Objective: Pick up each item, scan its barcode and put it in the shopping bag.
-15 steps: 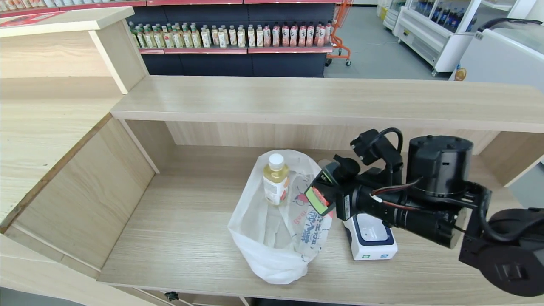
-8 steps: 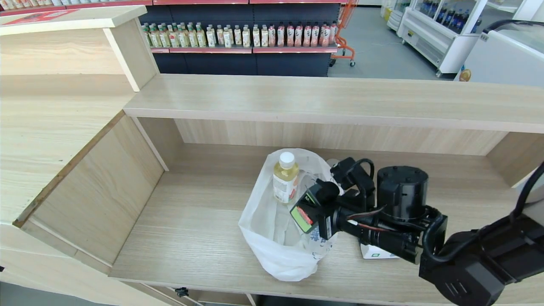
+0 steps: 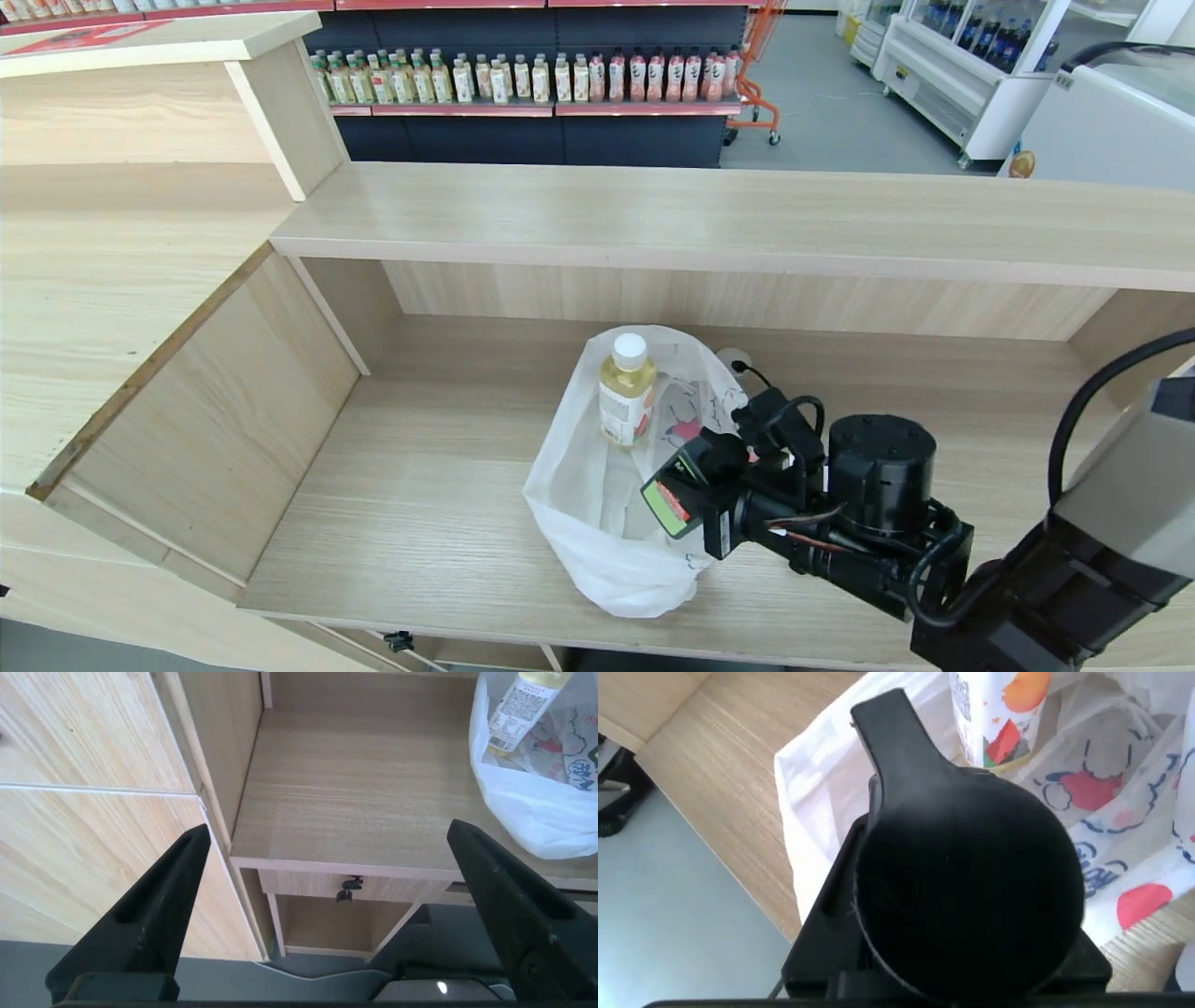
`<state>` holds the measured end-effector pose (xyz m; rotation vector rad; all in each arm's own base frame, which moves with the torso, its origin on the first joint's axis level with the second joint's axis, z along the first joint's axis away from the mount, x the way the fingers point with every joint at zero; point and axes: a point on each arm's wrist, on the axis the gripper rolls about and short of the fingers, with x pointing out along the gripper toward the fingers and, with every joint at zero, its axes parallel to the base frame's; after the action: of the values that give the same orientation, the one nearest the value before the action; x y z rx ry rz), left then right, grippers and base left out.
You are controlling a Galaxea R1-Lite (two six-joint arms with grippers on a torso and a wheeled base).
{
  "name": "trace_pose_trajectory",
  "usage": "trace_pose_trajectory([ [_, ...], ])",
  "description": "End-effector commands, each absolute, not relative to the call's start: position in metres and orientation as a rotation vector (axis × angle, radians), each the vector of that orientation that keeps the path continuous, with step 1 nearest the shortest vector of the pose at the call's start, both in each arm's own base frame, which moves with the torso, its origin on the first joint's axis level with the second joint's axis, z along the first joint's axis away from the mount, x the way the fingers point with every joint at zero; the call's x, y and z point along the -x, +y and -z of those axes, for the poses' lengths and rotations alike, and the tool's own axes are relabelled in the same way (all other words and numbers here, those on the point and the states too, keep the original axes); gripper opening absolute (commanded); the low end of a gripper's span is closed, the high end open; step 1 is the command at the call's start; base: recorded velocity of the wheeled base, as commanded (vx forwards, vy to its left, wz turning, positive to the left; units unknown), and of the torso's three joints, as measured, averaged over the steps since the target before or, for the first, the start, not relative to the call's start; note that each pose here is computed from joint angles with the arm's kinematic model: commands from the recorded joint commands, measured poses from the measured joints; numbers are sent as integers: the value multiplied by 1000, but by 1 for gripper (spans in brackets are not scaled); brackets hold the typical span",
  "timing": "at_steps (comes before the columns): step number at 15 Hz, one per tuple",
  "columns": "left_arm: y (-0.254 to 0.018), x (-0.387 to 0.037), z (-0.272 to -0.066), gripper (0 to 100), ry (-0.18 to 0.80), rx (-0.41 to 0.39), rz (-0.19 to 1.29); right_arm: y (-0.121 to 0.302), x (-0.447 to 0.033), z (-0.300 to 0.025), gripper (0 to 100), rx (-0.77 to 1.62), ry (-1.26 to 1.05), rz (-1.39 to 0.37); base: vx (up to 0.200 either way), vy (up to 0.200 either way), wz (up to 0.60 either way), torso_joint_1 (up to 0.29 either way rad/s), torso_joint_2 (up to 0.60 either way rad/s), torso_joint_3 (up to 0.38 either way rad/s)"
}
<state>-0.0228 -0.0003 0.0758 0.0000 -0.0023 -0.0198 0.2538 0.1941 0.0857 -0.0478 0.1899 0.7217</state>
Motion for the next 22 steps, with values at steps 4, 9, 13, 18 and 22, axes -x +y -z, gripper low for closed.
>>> trace_pose_trajectory([
  [4, 0, 23, -76, 100, -2, 0, 20, 198, -257, -66, 0, 62, 216, -727, 0, 0, 0, 0, 0, 0],
  [9, 0, 23, -76, 100, -2, 0, 20, 194, -257, -49, 0, 59, 203, -712, 0, 0, 0, 0, 0, 0],
  [13, 0, 23, -76, 100, -2, 0, 20, 189, -262, -42, 0, 82, 191, -697, 0, 0, 0, 0, 0, 0],
  [18, 0, 23, -76, 100, -2, 0, 20, 186, -268, -43, 0, 80, 182, -686, 0, 0, 0, 0, 0, 0],
  [22, 0, 23, -76, 100, -2, 0, 20, 184, -273, -43, 0, 89, 168, -676, 0, 0, 0, 0, 0, 0],
])
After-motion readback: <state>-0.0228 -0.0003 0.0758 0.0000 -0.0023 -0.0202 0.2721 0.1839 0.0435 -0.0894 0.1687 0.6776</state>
